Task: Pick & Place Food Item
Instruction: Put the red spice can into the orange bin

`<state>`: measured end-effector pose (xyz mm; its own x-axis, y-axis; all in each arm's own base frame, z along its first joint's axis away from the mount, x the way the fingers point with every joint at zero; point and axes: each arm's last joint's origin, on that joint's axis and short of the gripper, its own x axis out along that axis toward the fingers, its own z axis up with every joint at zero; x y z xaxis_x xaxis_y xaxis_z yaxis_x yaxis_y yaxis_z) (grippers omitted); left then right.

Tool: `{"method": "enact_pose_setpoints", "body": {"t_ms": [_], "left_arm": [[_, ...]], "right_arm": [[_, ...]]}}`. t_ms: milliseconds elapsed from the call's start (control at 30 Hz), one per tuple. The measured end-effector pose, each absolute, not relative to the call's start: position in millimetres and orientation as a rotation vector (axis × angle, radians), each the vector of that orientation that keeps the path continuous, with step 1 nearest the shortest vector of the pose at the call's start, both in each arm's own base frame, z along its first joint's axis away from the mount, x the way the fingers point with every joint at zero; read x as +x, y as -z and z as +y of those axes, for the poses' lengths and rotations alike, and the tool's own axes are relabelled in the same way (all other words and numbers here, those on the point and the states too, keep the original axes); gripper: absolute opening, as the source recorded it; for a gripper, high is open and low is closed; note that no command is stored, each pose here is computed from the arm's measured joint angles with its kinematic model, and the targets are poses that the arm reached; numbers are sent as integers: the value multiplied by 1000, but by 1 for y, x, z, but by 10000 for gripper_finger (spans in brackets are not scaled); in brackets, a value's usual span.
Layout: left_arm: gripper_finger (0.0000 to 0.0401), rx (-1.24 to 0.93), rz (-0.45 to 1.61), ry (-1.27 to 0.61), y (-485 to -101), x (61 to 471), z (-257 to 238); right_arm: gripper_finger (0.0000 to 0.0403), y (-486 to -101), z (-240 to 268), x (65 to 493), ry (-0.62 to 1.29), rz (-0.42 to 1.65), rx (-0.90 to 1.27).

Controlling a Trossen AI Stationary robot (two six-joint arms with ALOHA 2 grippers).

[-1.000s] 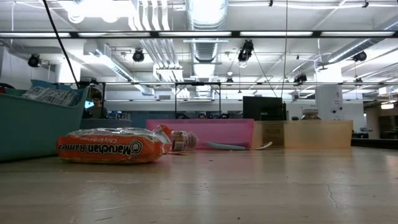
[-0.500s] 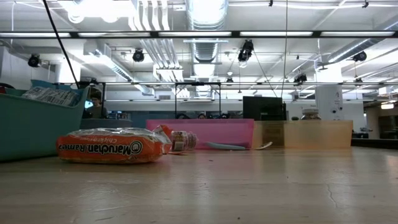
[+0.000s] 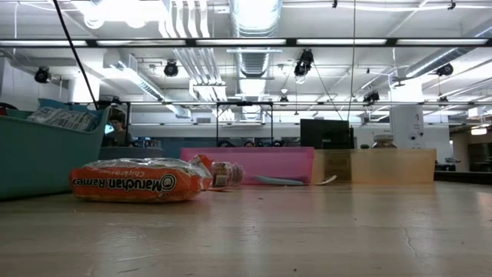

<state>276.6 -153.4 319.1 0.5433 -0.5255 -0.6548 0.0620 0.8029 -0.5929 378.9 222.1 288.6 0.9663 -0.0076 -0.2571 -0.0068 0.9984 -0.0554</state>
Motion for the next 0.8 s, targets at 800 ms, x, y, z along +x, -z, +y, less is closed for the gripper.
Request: {"method": "enact_pose_setpoints", "body": {"t_ms": [800], "left_arm": [[277, -595, 842, 495, -330, 283, -159]], "right_arm": [[398, -308, 223, 388, -408, 133, -577]]}}
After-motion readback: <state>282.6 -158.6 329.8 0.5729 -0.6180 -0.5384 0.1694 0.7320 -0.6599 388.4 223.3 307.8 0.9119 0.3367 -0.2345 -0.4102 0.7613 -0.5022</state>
